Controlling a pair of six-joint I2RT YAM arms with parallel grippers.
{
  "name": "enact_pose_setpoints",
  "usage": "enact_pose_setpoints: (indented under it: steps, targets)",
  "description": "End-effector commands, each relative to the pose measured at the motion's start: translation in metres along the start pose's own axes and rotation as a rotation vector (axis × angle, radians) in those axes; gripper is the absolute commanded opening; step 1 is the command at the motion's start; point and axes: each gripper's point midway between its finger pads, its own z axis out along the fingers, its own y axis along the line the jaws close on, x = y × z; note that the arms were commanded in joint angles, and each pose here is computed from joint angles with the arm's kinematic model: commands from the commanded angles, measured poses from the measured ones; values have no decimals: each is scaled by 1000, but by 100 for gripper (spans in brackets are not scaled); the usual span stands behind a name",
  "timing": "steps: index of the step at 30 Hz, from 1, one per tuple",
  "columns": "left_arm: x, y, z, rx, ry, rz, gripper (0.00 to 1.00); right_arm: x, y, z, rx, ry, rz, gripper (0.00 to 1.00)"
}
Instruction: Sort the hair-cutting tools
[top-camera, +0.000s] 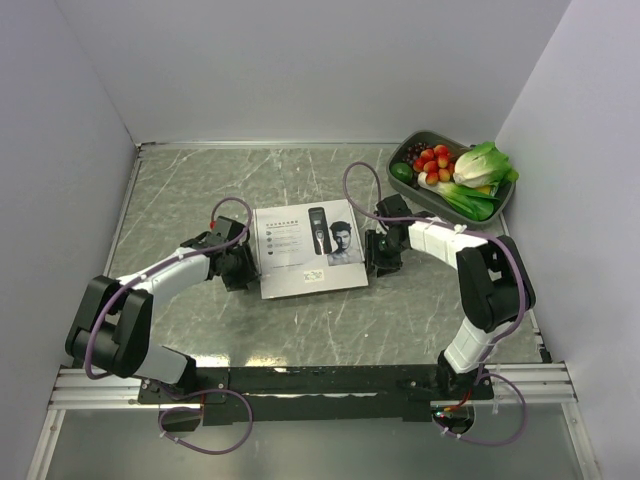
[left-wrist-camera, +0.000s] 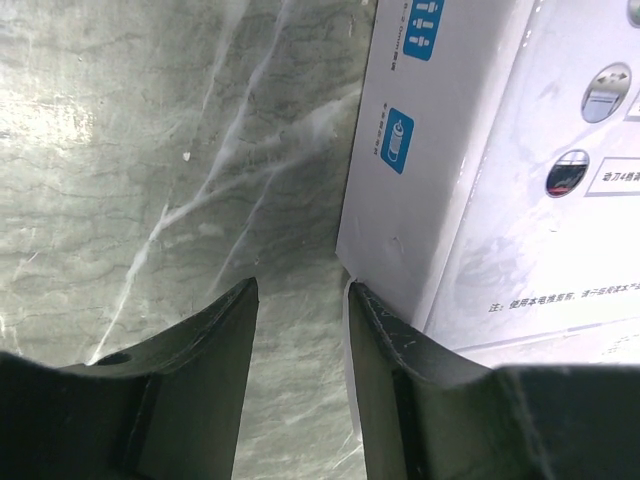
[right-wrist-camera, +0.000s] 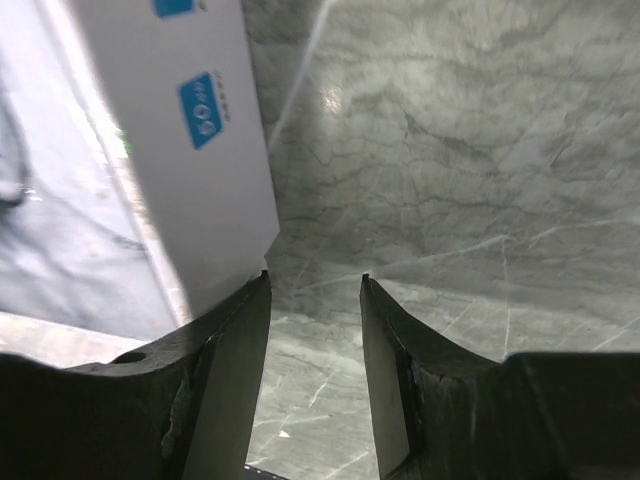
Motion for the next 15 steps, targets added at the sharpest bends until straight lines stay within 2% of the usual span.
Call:
enact_pose_setpoints:
  steps: [1,5,15]
  targets:
    - [-21,-41,-8,121,-67,42,49,11,14,8,-30,15,5,50]
    - [-21,-37,-3,119,-79,53,54,9,8,8,1,-6,8,50]
    - [-24,-23,2,26,-69,81,57,4,-5,-6,79,-57,3,51]
